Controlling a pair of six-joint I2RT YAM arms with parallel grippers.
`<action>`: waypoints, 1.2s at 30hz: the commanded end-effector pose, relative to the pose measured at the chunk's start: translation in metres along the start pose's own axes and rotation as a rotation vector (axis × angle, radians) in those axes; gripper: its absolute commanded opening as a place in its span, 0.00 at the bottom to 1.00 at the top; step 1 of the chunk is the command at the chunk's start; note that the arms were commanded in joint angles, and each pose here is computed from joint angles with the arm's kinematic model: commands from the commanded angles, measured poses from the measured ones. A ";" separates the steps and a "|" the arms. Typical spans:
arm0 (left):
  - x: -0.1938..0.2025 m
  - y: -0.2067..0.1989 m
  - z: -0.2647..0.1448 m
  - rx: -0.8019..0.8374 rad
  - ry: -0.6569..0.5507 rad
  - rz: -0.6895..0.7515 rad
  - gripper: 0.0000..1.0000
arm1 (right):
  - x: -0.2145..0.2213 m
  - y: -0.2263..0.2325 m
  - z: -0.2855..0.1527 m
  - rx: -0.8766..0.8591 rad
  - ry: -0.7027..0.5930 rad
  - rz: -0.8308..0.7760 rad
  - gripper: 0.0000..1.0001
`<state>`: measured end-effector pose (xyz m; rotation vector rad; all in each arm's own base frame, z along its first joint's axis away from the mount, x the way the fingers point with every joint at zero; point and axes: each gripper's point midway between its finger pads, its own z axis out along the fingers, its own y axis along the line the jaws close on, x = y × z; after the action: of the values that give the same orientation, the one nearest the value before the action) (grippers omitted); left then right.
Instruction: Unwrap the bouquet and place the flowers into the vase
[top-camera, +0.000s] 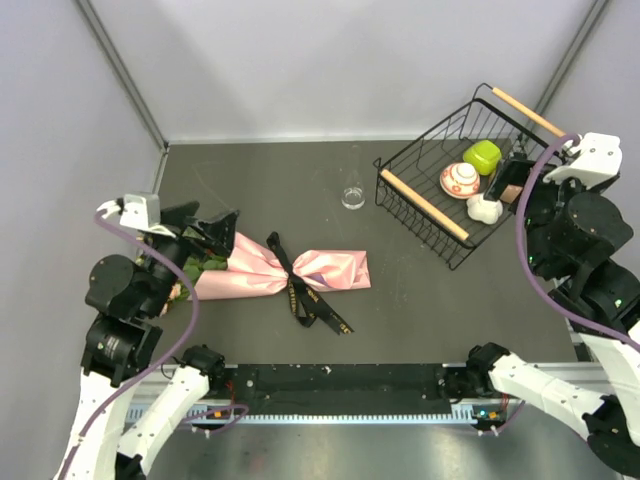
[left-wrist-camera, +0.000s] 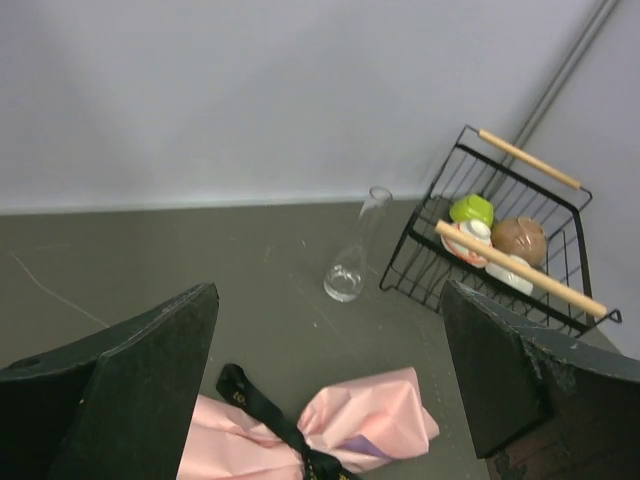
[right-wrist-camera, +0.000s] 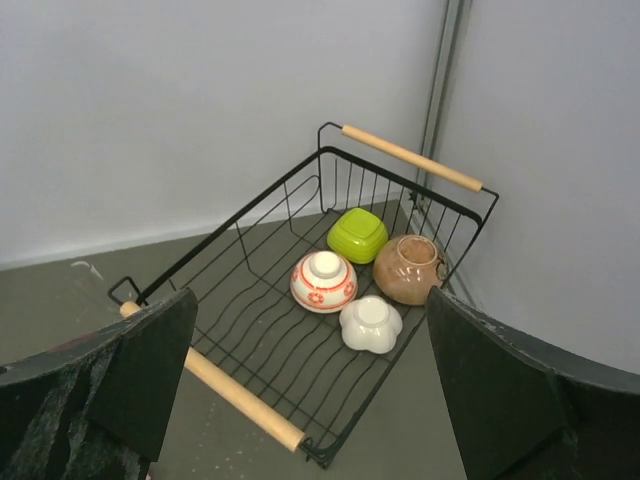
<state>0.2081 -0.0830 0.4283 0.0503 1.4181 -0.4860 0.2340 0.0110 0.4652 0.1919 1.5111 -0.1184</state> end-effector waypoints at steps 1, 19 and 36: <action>0.041 -0.007 0.009 0.049 0.122 -0.077 0.99 | 0.012 0.020 0.004 -0.055 0.049 0.070 0.99; 0.189 0.034 -0.016 -0.154 0.404 -0.308 0.93 | 0.287 0.315 -0.137 -1.062 0.642 -0.030 0.94; 0.242 0.035 -0.009 -0.161 0.526 -0.368 0.88 | 0.415 0.321 -0.174 -1.091 0.778 -0.334 0.53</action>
<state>0.2226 -0.1152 0.1760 -0.2337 2.0524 -0.6530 0.1528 0.3531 0.0388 -0.9588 2.2622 0.5474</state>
